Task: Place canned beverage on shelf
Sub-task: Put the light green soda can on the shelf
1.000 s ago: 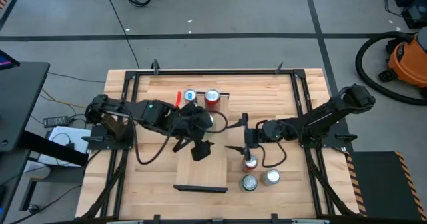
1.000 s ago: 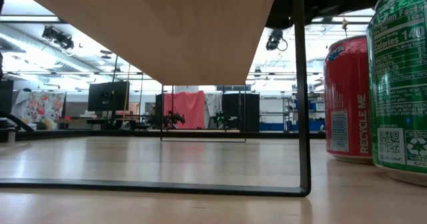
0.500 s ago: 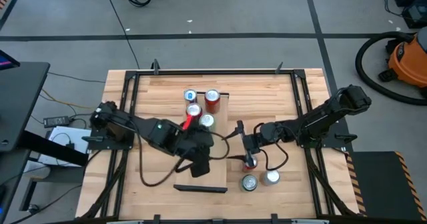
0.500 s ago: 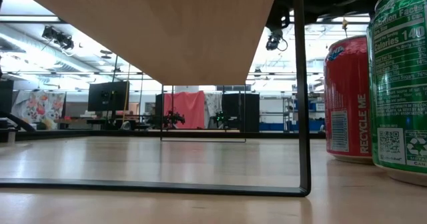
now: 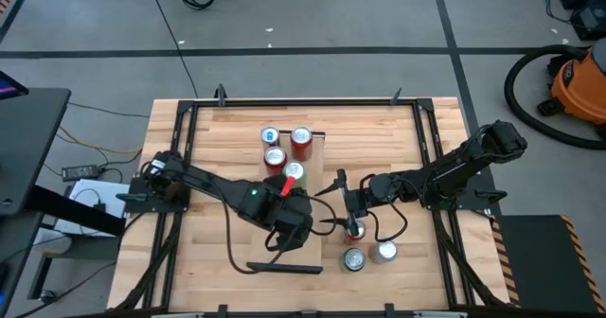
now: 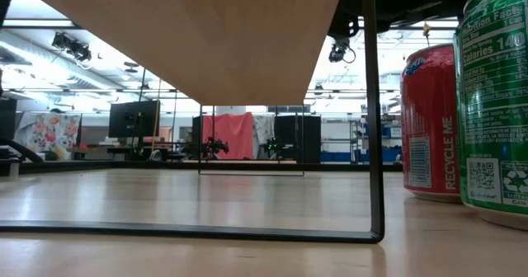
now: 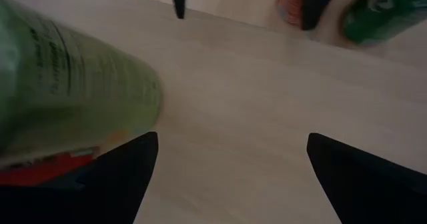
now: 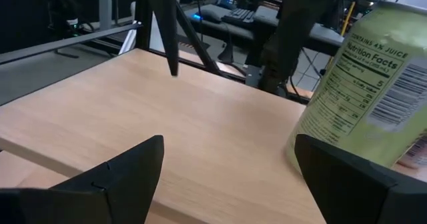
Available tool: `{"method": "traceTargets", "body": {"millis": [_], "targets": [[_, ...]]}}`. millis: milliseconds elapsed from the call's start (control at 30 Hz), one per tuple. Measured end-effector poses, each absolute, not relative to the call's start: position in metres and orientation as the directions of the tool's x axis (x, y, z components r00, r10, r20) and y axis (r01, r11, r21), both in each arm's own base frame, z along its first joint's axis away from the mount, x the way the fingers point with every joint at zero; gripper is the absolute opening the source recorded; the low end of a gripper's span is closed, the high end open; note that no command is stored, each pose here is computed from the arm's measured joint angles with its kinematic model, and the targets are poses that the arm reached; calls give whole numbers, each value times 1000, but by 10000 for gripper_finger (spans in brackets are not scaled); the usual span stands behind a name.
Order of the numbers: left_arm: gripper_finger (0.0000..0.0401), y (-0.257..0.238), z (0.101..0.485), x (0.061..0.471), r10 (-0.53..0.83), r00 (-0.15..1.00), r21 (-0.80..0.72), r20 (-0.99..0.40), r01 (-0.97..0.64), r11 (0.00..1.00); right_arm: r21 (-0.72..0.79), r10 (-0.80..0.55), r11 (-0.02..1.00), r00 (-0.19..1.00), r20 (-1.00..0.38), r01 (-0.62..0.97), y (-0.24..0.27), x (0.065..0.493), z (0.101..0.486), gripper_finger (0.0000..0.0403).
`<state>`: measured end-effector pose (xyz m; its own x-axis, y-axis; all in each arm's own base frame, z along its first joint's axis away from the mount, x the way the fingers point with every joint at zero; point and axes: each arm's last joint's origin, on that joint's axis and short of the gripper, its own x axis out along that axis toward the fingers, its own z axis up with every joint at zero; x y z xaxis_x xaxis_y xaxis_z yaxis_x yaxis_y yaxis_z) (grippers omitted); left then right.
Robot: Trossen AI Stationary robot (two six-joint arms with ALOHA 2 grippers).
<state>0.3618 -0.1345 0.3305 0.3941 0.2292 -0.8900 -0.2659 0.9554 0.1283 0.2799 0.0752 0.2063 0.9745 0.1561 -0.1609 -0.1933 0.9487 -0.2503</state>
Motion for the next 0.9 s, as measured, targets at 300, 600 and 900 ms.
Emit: {"method": "traceTargets", "body": {"millis": [300, 600, 900], "targets": [[396, -121, 329, 368, 310, 396, 213, -864, -270, 939, -251, 153, 949, 975, -161, -191, 75, 280, 206, 348], [396, -106, 330, 372, 349, 390, 239, -852, -303, 922, -256, 127, 952, 978, -163, -166, 74, 280, 206, 348], [396, -108, 330, 375, 321, 410, 214, -854, -284, 934, -243, 58, 964, 977, -205, -108, 62, 271, 216, 348]]}}
